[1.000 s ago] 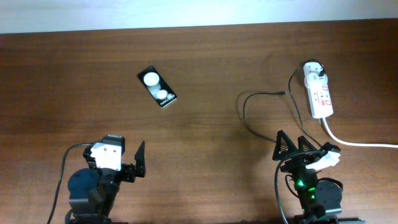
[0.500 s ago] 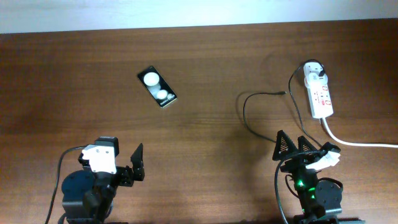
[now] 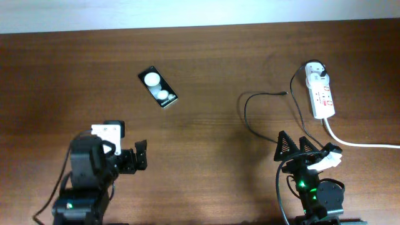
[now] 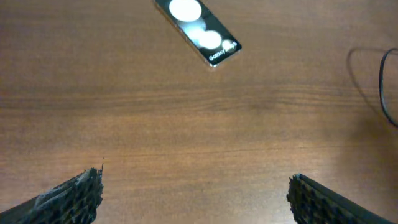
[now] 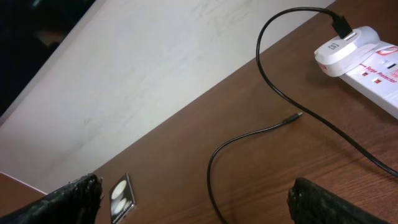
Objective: Plug charger to phone and switch on socket
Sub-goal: 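Raise the left arm and move the left gripper over the black phone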
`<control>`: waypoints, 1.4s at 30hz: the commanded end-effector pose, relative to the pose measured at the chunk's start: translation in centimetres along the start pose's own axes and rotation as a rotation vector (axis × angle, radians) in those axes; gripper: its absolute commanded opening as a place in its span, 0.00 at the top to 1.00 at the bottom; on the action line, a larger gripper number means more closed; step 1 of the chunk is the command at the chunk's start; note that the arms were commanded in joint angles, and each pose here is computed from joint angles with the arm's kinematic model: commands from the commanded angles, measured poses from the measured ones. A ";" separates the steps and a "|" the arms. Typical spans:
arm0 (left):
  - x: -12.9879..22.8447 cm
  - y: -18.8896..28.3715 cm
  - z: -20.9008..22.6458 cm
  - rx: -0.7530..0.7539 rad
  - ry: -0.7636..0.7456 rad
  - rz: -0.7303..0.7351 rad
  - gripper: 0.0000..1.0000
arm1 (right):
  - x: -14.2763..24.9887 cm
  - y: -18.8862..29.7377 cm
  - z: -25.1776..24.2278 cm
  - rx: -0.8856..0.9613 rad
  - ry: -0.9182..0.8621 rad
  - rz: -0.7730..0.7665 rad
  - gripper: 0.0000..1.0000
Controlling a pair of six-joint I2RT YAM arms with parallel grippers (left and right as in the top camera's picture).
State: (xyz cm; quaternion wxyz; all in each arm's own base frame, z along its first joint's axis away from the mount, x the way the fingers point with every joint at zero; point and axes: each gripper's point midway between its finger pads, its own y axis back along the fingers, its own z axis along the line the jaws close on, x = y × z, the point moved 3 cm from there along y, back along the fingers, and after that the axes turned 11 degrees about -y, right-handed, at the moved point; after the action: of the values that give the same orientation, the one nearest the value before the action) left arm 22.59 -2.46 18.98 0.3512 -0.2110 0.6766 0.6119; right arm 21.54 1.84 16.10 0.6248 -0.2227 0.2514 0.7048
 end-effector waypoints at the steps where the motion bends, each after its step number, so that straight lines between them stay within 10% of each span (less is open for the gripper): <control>1: -3.3 1.1 0.3 0.009 0.021 0.026 0.01 | -0.1 0.0 -0.4 0.012 0.007 -0.013 0.01; 19: -7.0 1.2 -2.7 0.188 -0.004 0.097 0.01 | -0.1 0.0 -0.4 0.012 0.007 -0.013 0.01; 26: -12.1 1.1 -4.2 0.326 0.149 -0.097 0.01 | -0.1 0.0 -0.4 0.012 0.007 -0.013 0.01; 35: -26.7 -3.3 -2.4 0.011 0.238 -0.206 0.01 | -0.1 0.0 -0.4 0.012 0.007 -0.013 0.01; 42: -29.0 -10.8 -1.6 -0.176 0.296 -0.121 0.00 | -0.1 0.0 -0.4 0.012 0.007 -0.013 0.01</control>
State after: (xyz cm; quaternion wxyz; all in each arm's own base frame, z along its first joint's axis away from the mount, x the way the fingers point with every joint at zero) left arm 47.63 -10.69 33.75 0.2877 -0.3504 0.6677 0.5905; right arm 21.54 1.84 16.11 0.6252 -0.2235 0.2506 0.7046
